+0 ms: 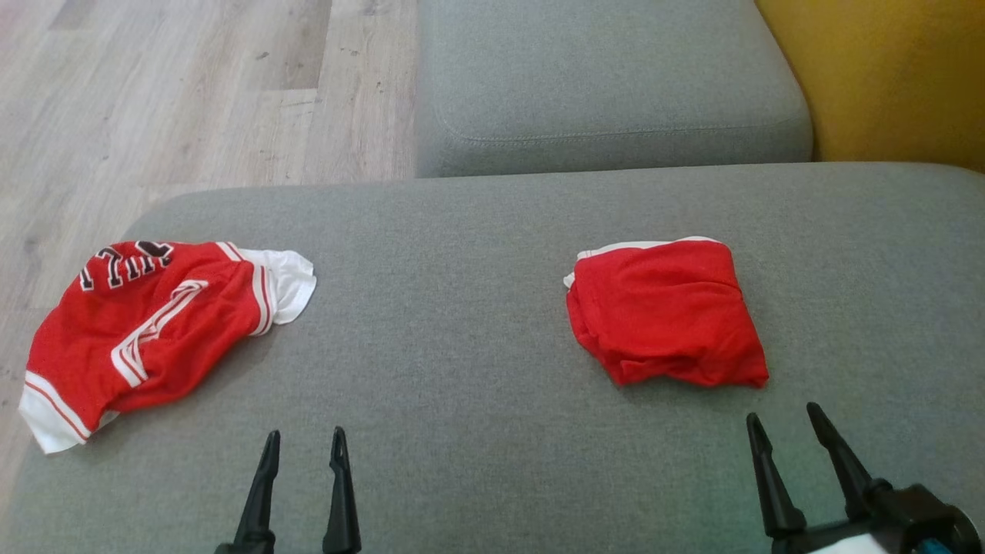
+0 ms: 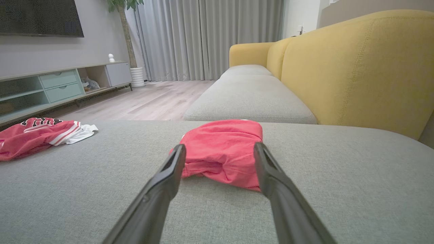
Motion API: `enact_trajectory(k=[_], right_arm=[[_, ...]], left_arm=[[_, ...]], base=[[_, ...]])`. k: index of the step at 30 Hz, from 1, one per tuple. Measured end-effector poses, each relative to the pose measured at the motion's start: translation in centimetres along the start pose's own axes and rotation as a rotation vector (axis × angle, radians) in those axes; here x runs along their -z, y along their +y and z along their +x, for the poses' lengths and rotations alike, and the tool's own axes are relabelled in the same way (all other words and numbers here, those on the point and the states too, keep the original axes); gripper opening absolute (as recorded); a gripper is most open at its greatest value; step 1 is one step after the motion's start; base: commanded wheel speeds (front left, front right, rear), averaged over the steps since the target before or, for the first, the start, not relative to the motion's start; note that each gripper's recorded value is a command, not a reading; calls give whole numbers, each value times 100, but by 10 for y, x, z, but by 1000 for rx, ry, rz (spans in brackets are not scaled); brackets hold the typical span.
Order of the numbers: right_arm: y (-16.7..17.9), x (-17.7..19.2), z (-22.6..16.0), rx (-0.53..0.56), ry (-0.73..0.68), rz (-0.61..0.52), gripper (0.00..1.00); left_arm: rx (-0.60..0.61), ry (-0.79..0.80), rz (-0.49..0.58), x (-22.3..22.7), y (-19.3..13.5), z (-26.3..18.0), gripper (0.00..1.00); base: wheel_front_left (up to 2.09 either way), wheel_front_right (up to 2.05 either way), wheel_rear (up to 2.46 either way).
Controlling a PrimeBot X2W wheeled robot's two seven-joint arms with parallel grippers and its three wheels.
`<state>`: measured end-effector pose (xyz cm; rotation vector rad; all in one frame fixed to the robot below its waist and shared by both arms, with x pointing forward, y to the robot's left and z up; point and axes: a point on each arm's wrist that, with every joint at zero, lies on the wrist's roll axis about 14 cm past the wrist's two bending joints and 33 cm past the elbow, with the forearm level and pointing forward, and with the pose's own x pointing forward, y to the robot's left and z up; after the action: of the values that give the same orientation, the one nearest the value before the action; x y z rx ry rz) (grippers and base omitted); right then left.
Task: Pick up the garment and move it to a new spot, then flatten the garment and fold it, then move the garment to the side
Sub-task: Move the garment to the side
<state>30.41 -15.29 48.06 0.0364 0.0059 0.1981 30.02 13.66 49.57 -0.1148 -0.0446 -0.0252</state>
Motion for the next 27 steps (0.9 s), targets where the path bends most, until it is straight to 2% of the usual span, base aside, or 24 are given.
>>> enact_trajectory(k=[15, 23, 27], right_arm=[[3, 6, -1, 7, 18, 24, 100], [-13, 27, 4, 70, 81, 129, 100], [-32, 36, 25, 82, 115, 154, 100]], left_arm=[[5, 34, 40, 11, 2, -2, 100], [7, 73, 44, 21, 2, 2, 100], [43, 95, 61, 27, -7, 8, 100]], base=[[0, 0, 0], [0, 0, 0], [0, 0, 0]])
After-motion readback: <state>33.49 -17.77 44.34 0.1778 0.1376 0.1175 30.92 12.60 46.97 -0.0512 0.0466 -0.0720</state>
